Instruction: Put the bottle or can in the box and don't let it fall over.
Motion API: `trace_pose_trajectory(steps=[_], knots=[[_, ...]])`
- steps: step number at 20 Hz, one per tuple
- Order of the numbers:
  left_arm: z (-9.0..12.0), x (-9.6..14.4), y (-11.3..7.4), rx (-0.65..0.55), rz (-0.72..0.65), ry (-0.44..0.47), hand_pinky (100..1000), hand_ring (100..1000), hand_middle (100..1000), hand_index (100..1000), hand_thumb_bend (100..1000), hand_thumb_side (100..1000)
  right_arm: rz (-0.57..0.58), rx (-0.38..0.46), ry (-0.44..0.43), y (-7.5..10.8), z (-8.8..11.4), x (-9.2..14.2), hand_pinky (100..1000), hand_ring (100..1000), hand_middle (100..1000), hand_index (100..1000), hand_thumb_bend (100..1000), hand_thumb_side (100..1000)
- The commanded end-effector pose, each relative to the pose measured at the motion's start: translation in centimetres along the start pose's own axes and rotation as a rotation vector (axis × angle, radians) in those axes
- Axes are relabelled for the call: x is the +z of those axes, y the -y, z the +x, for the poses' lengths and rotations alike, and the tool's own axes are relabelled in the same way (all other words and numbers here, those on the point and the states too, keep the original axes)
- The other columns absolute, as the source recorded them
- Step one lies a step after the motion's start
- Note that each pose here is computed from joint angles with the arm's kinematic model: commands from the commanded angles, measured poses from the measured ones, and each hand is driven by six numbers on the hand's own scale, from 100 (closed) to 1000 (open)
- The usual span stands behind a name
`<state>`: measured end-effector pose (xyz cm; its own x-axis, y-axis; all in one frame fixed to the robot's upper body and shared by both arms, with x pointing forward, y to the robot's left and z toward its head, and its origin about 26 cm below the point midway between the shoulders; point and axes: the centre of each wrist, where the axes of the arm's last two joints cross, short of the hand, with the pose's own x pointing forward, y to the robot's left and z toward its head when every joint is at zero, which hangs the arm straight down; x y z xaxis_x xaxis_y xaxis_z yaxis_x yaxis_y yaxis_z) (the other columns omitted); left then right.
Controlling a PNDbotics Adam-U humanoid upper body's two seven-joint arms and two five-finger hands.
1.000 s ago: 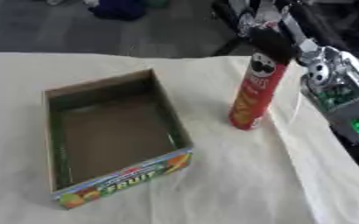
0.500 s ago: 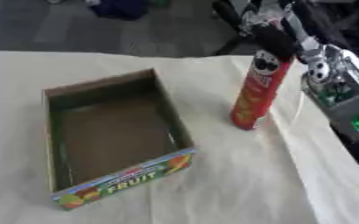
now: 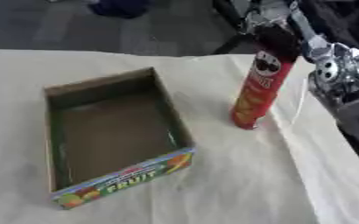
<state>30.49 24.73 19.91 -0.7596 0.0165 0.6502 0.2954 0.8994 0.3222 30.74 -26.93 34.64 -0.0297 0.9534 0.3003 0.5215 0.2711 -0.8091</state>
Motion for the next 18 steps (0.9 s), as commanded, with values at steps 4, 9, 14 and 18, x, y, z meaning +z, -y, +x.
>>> trace_pose_trajectory(steps=[4,9,14,18], knots=[[0.8,-0.4,-0.3,-0.026,-0.025,0.024,458,759,799,826,100,700,-0.086,0.044,-0.001,2.3,-0.2,-1.0,877,1000,1000,973,100,915],[0.8,-0.5,-0.2,-0.028,-0.031,0.025,459,758,799,826,100,705,-0.073,0.036,-0.053,1.7,-1.1,-2.3,871,1000,1000,979,100,943],[0.8,-0.5,-0.2,-0.031,-0.039,0.023,459,758,799,826,100,704,-0.058,0.023,-0.084,1.0,-1.8,-2.9,867,1000,1000,979,100,968],[0.8,-0.6,-0.2,-0.031,-0.039,0.027,459,759,799,826,100,703,-0.036,0.016,-0.091,0.6,-2.1,-3.0,868,1000,1000,977,100,984]])
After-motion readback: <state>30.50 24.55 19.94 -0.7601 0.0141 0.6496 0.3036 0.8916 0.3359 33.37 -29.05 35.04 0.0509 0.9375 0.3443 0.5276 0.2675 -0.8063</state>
